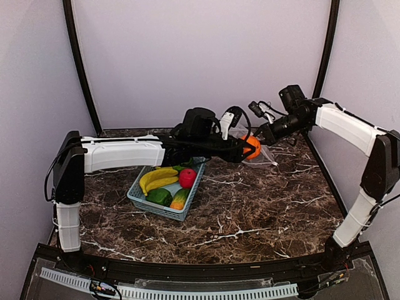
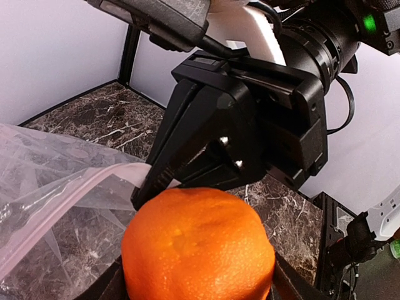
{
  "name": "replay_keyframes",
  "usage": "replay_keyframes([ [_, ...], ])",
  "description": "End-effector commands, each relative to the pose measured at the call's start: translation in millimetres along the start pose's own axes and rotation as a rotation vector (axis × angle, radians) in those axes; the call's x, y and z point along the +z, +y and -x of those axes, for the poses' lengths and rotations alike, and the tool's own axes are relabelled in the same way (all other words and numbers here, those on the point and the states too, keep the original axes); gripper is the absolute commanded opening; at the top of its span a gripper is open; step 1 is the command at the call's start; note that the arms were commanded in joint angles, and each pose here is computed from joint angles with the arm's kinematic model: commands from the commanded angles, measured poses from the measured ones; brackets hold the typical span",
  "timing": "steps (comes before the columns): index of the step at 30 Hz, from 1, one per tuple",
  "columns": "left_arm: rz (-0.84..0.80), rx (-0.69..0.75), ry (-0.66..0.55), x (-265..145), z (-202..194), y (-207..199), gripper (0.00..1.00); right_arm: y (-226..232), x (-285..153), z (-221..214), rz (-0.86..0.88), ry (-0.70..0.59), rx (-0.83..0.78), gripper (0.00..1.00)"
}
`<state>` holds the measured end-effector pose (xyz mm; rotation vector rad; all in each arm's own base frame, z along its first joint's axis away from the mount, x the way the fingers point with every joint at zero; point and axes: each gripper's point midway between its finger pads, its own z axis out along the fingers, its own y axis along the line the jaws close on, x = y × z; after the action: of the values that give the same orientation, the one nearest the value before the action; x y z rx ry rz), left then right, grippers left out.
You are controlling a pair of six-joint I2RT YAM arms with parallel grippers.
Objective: Place the food in the zip-top bag and seal the zipper
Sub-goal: Place the fake fruit in the zipper food storage bag.
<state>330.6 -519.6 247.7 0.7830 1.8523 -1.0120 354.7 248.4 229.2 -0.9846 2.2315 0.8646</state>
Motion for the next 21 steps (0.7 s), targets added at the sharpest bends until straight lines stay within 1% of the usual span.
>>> replay_keyframes([
  [1,0.145,-0.028,-0.020,6,2,31,0.31,33,-27,25,0.077,-0.089,-0.025,0.00],
  [5,0.161,-0.038,-0.008,7,-7,38,0.30,29,-32,28,0.050,-0.108,-0.018,0.00],
  [8,0.098,-0.034,-0.021,7,-8,28,0.32,19,-33,26,0.036,-0.109,0.005,0.00],
  [9,0.081,-0.036,-0.019,7,-12,26,0.33,17,-32,25,0.043,-0.107,0.015,0.00],
  [11,0.037,-0.042,-0.043,7,-7,19,0.33,20,-30,22,0.072,-0.103,0.024,0.00],
  [13,0.060,-0.058,-0.054,7,-4,22,0.33,29,-30,21,0.127,-0.110,0.023,0.00],
  [18,0.213,-0.100,-0.056,10,0,52,0.30,44,-37,23,0.191,-0.134,0.009,0.00],
  [21,0.261,-0.158,-0.082,9,7,67,0.32,53,-42,26,0.224,-0.149,0.005,0.00],
])
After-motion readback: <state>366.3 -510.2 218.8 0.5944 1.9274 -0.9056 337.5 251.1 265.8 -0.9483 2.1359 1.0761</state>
